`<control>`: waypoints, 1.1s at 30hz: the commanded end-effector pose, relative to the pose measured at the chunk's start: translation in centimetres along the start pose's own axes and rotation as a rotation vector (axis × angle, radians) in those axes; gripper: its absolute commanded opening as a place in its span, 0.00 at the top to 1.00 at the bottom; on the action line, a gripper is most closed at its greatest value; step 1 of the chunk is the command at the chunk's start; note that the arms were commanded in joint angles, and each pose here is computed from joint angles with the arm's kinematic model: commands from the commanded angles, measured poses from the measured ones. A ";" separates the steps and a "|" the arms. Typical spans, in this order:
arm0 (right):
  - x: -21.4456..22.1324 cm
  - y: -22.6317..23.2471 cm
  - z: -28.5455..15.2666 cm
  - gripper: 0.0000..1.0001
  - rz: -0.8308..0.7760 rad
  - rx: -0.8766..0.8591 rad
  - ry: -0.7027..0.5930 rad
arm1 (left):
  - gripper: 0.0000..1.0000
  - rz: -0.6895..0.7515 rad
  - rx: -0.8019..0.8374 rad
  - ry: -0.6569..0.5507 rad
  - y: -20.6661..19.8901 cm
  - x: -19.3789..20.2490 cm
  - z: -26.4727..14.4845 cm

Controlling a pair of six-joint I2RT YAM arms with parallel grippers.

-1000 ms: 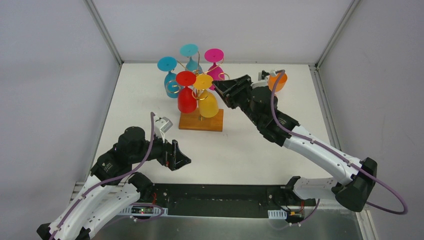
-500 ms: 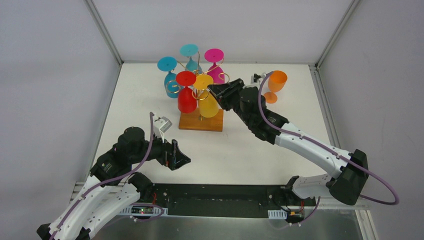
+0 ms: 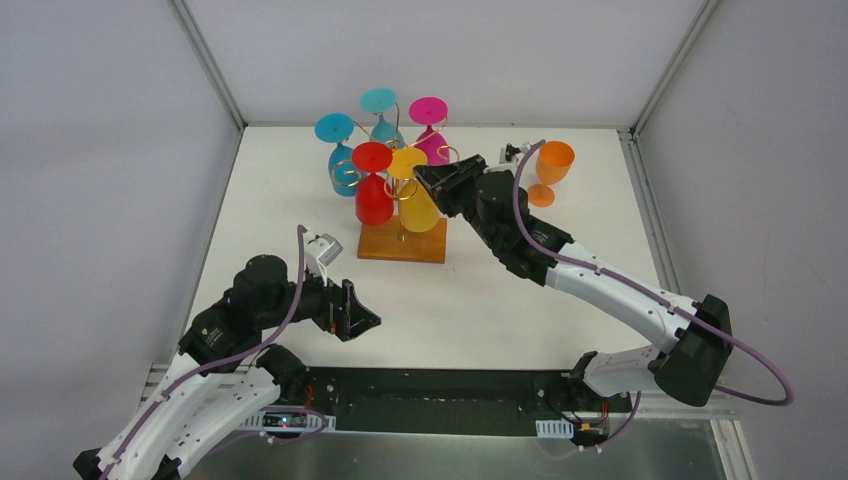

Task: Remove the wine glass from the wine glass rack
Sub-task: Pick up the wine glass from the wine rack.

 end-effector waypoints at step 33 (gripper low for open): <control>-1.9 4.1 -2.8 1.00 0.037 -0.142 -0.054 | 0.00 0.025 0.009 -0.032 -0.5 -1.1 -0.4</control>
Point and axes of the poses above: each gripper's point midway between its finger pads, its own z axis out along the fingers, its own y axis along the line the jaws close on, x = y × z, the point moved 4 cm from there along -z, back along the fingers, and after that the axes turned 7 degrees about z, right-handed, at the moved point
